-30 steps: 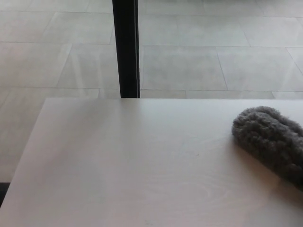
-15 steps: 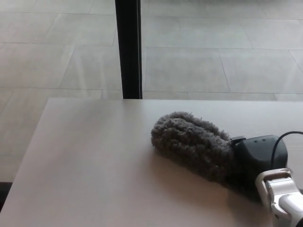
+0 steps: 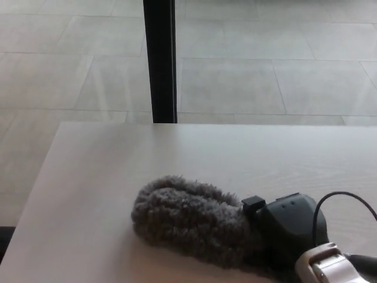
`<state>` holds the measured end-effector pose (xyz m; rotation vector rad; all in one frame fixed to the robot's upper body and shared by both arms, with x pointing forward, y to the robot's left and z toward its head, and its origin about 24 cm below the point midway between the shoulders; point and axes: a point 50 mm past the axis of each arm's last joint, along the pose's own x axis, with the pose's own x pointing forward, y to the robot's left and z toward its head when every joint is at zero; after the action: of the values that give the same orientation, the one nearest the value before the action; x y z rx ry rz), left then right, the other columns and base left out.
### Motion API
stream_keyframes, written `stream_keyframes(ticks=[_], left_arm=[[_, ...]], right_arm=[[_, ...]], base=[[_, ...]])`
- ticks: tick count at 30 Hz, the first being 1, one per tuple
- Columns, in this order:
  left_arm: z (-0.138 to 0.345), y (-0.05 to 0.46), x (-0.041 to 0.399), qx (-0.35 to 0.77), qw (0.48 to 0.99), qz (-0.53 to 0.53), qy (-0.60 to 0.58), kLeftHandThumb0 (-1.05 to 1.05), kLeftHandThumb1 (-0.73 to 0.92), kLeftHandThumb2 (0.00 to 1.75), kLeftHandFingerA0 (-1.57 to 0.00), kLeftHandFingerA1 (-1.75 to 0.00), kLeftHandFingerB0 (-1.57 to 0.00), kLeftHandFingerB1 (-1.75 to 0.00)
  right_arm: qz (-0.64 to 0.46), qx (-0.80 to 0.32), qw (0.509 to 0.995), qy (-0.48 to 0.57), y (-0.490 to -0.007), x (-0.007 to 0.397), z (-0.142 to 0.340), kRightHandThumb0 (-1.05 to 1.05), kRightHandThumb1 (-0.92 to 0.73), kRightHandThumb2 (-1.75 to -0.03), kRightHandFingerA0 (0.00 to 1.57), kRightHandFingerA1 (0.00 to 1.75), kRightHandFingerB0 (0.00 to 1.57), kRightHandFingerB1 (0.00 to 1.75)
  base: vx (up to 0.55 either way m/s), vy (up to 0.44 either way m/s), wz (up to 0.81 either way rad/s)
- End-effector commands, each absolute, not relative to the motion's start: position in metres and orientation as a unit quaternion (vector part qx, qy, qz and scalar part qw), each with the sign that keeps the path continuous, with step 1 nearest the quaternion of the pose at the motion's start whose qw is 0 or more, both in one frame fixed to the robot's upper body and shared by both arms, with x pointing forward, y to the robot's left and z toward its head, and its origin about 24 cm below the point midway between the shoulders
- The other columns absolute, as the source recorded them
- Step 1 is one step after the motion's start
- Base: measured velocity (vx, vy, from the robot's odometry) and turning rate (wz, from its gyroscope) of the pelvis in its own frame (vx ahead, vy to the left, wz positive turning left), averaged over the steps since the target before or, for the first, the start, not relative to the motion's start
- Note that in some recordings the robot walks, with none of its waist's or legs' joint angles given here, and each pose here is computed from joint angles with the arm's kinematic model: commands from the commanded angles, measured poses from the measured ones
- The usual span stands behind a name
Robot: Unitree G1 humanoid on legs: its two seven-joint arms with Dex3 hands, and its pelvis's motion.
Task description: The robot uses its right hand to pick up the duster kept in the middle of the desk and use it to wipe the desk by swiping its surface twice
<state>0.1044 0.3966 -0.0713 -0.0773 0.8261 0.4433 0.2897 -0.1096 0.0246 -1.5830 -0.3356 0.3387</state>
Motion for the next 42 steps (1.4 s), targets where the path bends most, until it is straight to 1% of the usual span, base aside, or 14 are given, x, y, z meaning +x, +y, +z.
stream_keyframes(ticks=[1,7,11,12,14,15,17,20,28,29,30,33,37,42], left_arm=[[-0.061,0.407,0.108,-0.038,0.896,0.227,0.379,-0.47,0.57,0.58,-0.53,-0.63,-0.58,-0.47],[-0.059,0.408,0.109,-0.024,0.899,0.216,0.379,-0.52,0.58,0.58,-0.49,-0.67,-0.55,-0.48],[-0.06,0.407,0.108,-0.034,0.9,0.217,0.377,-0.5,0.59,0.58,-0.48,-0.67,-0.53,-0.49],[-0.06,0.407,0.108,-0.039,0.9,0.218,0.375,-0.51,0.6,0.58,-0.47,-0.66,-0.51,-0.47],[-0.061,0.406,0.107,-0.041,0.9,0.216,0.377,-0.51,0.6,0.58,-0.47,-0.66,-0.51,-0.47],[-0.061,0.405,0.107,-0.063,0.902,0.219,0.367,-0.46,0.6,0.57,-0.46,-0.66,-0.53,-0.5],[-0.061,0.405,0.106,-0.06,0.902,0.216,0.368,-0.47,0.61,0.58,-0.46,-0.63,-0.55,-0.48],[-0.062,0.405,0.105,-0.056,0.903,0.211,0.371,-0.49,0.61,0.58,-0.45,-0.6,-0.51,-0.45],[-0.064,0.404,0.101,-0.076,0.901,0.214,0.369,-0.49,0.66,0.59,-0.42,-0.58,-0.5,-0.46],[-0.065,0.404,0.101,-0.077,0.901,0.217,0.369,-0.5,0.67,0.59,-0.44,-0.57,-0.5,-0.44],[-0.065,0.403,0.1,-0.08,0.9,0.22,0.369,-0.49,0.67,0.6,-0.44,-0.56,-0.49,-0.44],[-0.065,0.403,0.101,-0.075,0.901,0.216,0.369,-0.49,0.69,0.61,-0.44,-0.56,-0.47,-0.44],[-0.065,0.403,0.102,-0.075,0.901,0.217,0.369,-0.5,0.7,0.61,-0.44,-0.54,-0.49,-0.43],[-0.068,0.401,0.1,-0.083,0.899,0.22,0.368,-0.48,0.66,0.59,-0.46,-0.55,-0.52,-0.44]], right_arm=[[0.31,-0.663,0.663,-0.158,-0.096,0.235,0.005,-0.33,-0.58,-0.88,0.93,1.75,0.73,1.45],[0.332,-0.66,0.65,-0.176,-0.095,0.22,0.015,-0.33,-0.61,-0.78,0.95,1.75,0.81,1.0],[0.327,-0.662,0.652,-0.172,-0.101,0.224,0.013,-0.31,-0.6,-0.8,0.91,1.75,0.76,1.25],[0.316,-0.679,0.64,-0.169,-0.105,0.235,0.014,-0.38,-0.5,-0.96,1.16,1.33,0.78,0.93],[0.308,-0.695,0.629,-0.163,-0.109,0.244,0.014,-0.38,-0.5,-0.96,1.16,1.33,0.78,0.93],[0.268,-0.694,0.65,-0.155,-0.116,0.261,0.016,-0.29,-0.62,-0.7,0.9,1.75,0.81,1.05],[0.244,-0.701,0.651,-0.157,-0.122,0.273,0.018,-0.2,-0.54,-0.9,1.18,1.66,0.81,1.24],[0.212,-0.7,0.664,-0.154,-0.128,0.293,0.028,-0.27,-0.6,-0.83,0.92,1.75,0.81,1.0],[0.123,-0.7,0.69,-0.14,-0.136,0.337,0.064,-0.3,-0.58,-0.73,0.99,1.75,0.86,0.83],[0.111,-0.7,0.691,-0.143,-0.138,0.343,0.069,-0.37,-0.47,-0.93,1.21,1.35,0.83,0.9],[0.1,-0.7,0.692,-0.148,-0.139,0.346,0.074,-0.31,-0.58,-0.65,0.96,1.75,0.87,0.86],[0.09,-0.708,0.683,-0.154,-0.14,0.349,0.075,-0.32,-0.61,-0.65,0.93,1.75,0.85,1.04],[0.1,-0.72,0.674,-0.133,-0.153,0.346,0.059,-0.3,-0.55,-0.62,0.95,1.71,0.93,0.71],[0.095,-0.756,0.645,-0.064,-0.191,0.337,0.031,-0.26,-0.59,-0.67,0.93,1.75,0.86,1.19]], base=[[0.0,0.0,0.0],[0.0,0.0,0.0],[0.0,0.0,0.0],[0.0,0.0,0.0],[0.0,0.0,0.0],[0.0,0.0,0.0],[0.0,0.0,0.0],[0.0,0.0,0.0],[0.0,0.0,0.0],[0.0,0.0,0.0],[0.0,0.0,0.0],[0.0,0.0,0.0],[0.0,0.0,0.0],[0.0,0.0,0.0]])
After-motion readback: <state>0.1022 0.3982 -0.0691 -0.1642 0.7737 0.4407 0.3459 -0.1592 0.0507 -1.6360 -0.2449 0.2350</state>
